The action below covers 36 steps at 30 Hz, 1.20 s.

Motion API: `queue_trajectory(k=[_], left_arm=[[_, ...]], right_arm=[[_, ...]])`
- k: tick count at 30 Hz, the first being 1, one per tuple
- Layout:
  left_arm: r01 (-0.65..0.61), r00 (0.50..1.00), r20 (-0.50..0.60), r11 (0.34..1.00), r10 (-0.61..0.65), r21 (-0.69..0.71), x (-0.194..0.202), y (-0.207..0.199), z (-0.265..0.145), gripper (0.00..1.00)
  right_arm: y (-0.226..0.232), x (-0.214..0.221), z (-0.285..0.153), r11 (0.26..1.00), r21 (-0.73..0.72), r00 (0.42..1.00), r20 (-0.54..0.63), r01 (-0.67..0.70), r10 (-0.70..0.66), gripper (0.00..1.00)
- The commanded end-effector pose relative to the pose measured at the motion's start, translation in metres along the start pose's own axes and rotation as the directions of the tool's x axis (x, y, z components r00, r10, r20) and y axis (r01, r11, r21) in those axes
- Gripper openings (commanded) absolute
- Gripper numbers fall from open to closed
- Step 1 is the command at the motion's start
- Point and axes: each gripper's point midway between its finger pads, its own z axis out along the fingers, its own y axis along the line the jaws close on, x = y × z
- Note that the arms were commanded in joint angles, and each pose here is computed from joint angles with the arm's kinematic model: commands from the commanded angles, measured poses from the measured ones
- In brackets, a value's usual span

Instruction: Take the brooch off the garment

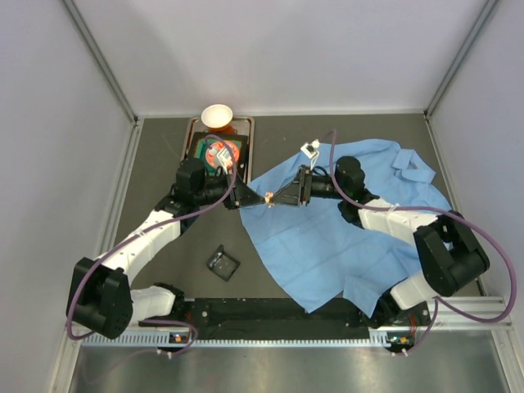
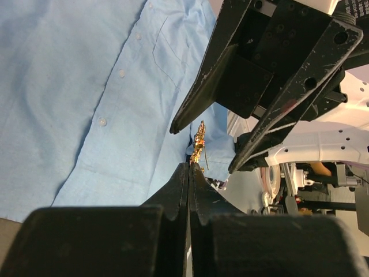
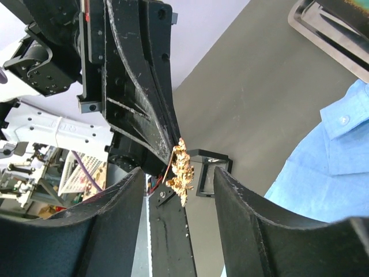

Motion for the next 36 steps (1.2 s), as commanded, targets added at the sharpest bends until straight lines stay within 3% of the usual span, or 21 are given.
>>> queue_trajectory(k=[1, 14, 24, 36], left_arm=[[-0.046, 0.999, 0.019, 0.998, 0.045, 0.043, -0.010, -0.016, -0.001, 0.00], [-0.035, 0.999, 0.012, 0.998, 0.035, 0.045, -0.009, -0.016, -0.001, 0.00], [-0.038, 0.999, 0.010, 0.998, 0.037, 0.054, -0.007, -0.018, -0.003, 0.00], [-0.006, 1.000, 0.017, 0.997, 0.005, 0.082, -0.006, -0.021, -0.002, 0.00]], right_arm=[[0.013, -0.017, 0.009, 0.996, -0.048, 0.997, 0.025, 0.078, -0.077, 0.50], [0.012, -0.012, 0.018, 0.996, -0.055, 0.998, 0.008, 0.069, -0.068, 0.45], [0.008, -0.010, 0.019, 0.997, -0.051, 0.998, 0.003, 0.060, -0.060, 0.31], [0.008, -0.010, 0.021, 0.997, -0.058, 0.999, 0.001, 0.054, -0.054, 0.26]])
